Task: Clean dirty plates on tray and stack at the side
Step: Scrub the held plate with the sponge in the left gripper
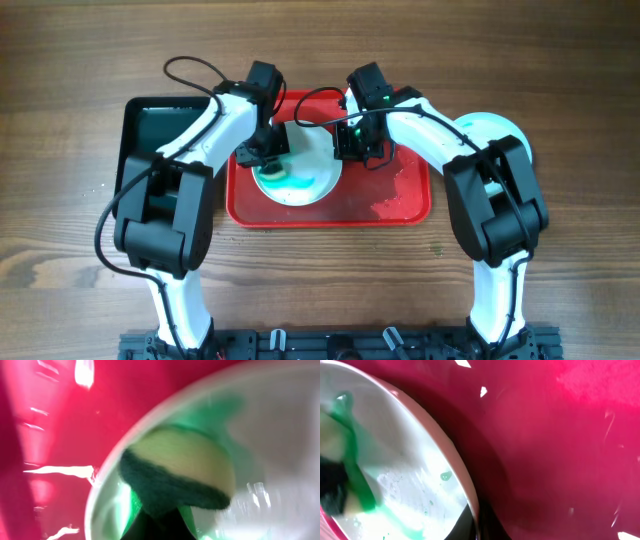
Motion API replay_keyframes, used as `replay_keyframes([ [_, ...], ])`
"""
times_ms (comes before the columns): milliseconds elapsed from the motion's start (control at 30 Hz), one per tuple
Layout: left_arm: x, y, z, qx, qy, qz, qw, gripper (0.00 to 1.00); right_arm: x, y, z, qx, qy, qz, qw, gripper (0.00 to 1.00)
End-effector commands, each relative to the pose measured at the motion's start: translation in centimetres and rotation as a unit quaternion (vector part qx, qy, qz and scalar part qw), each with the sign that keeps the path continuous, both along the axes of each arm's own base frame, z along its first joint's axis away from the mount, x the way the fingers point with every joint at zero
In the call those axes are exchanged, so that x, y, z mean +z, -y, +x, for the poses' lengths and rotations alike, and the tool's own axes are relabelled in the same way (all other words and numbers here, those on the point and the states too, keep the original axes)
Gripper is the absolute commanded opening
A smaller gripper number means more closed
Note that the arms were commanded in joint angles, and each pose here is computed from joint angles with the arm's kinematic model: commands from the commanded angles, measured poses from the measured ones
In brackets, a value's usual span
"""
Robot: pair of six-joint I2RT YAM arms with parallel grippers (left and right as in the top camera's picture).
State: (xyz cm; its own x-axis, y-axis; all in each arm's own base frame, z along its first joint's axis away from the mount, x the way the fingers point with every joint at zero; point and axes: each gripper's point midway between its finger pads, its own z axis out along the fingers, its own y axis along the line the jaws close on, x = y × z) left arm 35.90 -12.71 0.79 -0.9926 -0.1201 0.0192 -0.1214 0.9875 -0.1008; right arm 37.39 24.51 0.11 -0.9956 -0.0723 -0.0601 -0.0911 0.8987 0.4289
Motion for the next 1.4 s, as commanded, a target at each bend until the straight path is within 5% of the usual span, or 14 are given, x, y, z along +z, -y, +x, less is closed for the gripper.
replay_keyframes([
  [0, -0.4, 4.5, -3.9, -0.138, -0.059, -0.144, 0.978, 0.04, -1.5, 0.3, -1.6, -0.001, -0.043, 0.004, 0.999, 0.04],
  [200, -0.7, 6.6, -0.9, -0.081, -0.001, -0.154, 0.985, 0.04, -1.6, 0.3, -2.0, -0.004, -0.063, 0.124, 0.990, 0.04],
  [333, -1.2, 10.3, -1.2, -0.114, 0.026, -0.155, 0.981, 0.04, -1.8, 0.6, -2.0, -0.007, -0.064, 0.124, 0.990, 0.04],
  [467, -1.8, 11.2, 0.5, -0.102, 0.091, -0.077, 0.988, 0.04, -1.9, 0.6, -2.1, -0.008, -0.064, 0.124, 0.990, 0.04],
  [667, -1.6, 1.6, 6.3, 0.032, 0.168, 0.066, 0.983, 0.04, -1.9, 0.6, -2.1, -0.009, -0.065, 0.122, 0.990, 0.04],
  [800, -2.0, -6.2, 5.6, 0.132, 0.124, 0.125, 0.976, 0.04, -1.9, 0.7, -2.0, -0.010, -0.065, 0.120, 0.991, 0.04],
  [1000, -2.6, -2.0, -1.2, -0.070, -0.028, -0.031, 0.997, 0.04, -1.9, 0.7, -2.0, -0.013, -0.066, 0.120, 0.990, 0.04],
  [1100, -0.1, 3.0, -5.2, -0.208, -0.067, -0.215, 0.952, 0.04, -1.9, 0.7, -2.0, -0.013, -0.066, 0.120, 0.990, 0.05],
  [1233, 0.3, 4.0, -4.9, -0.217, -0.051, -0.244, 0.944, 0.04, -1.9, 0.7, -2.0, -0.012, -0.066, 0.120, 0.990, 0.04],
  [1367, 0.1, 4.9, -1.4, -0.165, 0.003, -0.245, 0.955, 0.04, -1.9, 0.7, -2.0, -0.013, -0.066, 0.120, 0.990, 0.04],
])
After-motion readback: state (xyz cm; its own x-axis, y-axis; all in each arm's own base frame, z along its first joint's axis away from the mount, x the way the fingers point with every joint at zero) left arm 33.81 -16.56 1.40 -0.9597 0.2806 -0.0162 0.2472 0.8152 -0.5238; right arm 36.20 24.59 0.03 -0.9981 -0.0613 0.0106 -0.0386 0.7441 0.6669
